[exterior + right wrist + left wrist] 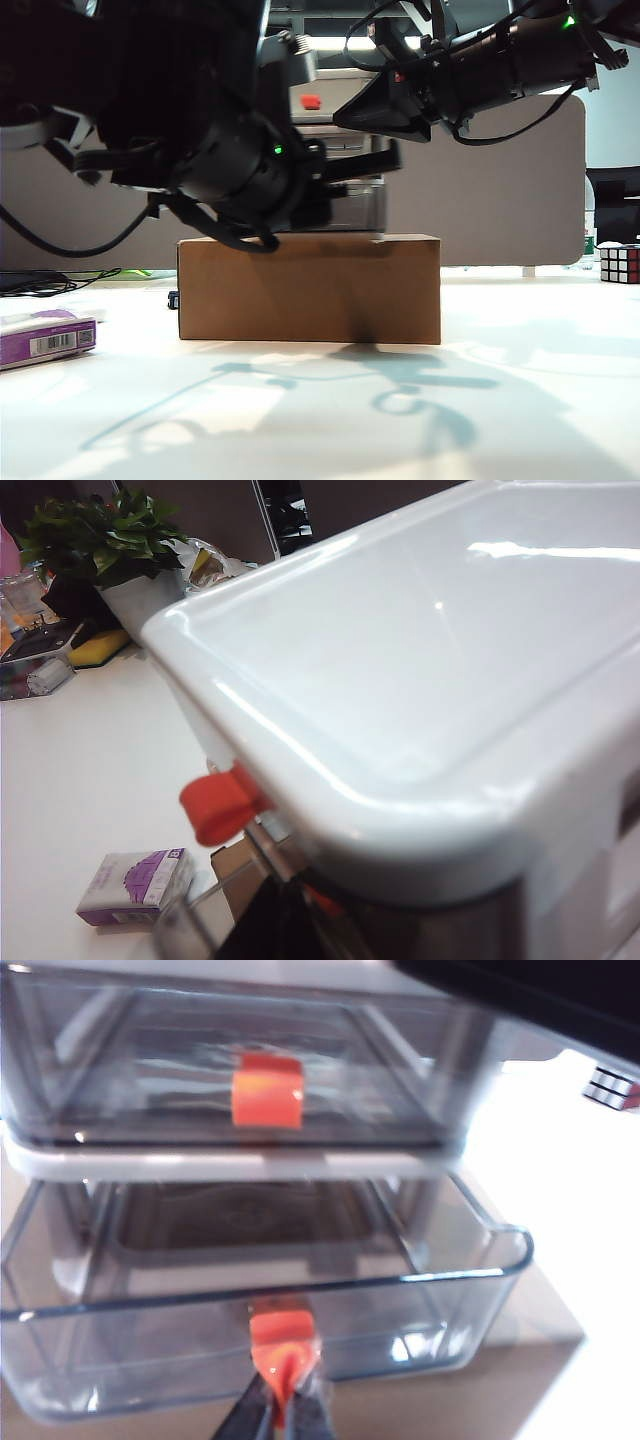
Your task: Open the third layer of the drawer on the table, pick up a pack of napkins on the table and put it in, and finally close the drawer.
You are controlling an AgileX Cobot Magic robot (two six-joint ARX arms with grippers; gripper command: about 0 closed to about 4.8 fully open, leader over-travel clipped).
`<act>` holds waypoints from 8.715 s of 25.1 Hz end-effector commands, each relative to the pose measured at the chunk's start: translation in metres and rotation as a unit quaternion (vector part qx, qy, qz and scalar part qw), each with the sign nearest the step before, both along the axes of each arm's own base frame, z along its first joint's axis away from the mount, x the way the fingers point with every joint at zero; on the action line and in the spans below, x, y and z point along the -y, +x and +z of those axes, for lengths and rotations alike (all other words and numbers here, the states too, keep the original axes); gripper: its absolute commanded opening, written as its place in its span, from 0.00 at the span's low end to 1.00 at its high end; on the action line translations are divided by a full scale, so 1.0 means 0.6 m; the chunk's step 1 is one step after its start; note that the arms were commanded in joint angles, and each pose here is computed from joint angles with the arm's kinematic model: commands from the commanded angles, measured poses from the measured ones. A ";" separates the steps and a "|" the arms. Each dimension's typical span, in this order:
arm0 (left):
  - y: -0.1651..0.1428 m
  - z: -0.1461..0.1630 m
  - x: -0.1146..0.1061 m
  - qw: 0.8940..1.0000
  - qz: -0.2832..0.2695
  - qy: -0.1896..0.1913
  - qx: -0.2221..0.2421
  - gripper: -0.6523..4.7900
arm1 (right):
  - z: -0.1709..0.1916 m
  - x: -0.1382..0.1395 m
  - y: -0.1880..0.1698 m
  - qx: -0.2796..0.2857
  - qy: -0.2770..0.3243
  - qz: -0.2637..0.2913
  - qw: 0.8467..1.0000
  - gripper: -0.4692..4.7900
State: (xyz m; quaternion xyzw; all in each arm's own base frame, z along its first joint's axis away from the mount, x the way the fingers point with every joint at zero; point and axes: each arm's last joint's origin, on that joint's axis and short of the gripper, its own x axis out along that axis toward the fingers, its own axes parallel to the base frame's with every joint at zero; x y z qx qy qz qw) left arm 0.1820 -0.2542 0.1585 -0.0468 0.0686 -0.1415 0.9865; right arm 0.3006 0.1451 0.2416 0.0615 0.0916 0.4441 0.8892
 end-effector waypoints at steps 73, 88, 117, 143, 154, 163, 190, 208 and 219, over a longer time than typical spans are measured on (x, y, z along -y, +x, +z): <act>0.062 0.029 -0.351 0.908 -0.218 0.270 -0.236 0.77 | -0.003 -0.012 -0.013 -0.058 0.013 0.071 0.996 0.08; 0.089 0.020 -0.380 0.905 -0.181 0.323 -0.211 0.82 | -0.006 -0.012 -0.015 -0.066 0.011 0.085 0.994 0.08; 0.093 0.109 -0.368 0.921 -0.251 0.244 -0.170 0.24 | -0.005 -0.012 -0.015 -0.062 0.009 0.085 0.994 0.08; 0.150 0.153 -0.103 0.858 -0.431 0.270 -0.076 0.29 | 0.100 0.037 -0.066 0.038 0.022 0.048 0.998 0.08; 0.149 0.160 -0.104 0.857 -0.430 0.265 -0.102 0.59 | 0.099 0.038 -0.065 0.040 0.019 0.046 0.998 0.08; 0.155 0.186 -0.101 0.860 -0.423 0.269 -0.096 0.81 | 0.099 0.038 -0.065 0.040 0.019 0.046 0.998 0.08; 0.067 0.206 -0.140 0.816 -0.455 0.194 -0.298 0.11 | 0.164 -0.007 0.044 0.063 0.015 0.022 0.998 0.08; 0.118 0.153 -0.110 0.830 -0.419 0.226 -0.291 0.11 | 0.128 -0.017 0.085 -0.018 -0.099 -0.024 0.995 0.08; 0.146 0.165 -0.098 0.879 -0.359 0.240 -0.203 0.11 | 0.125 -0.017 0.084 -0.024 -0.108 -0.021 0.994 0.08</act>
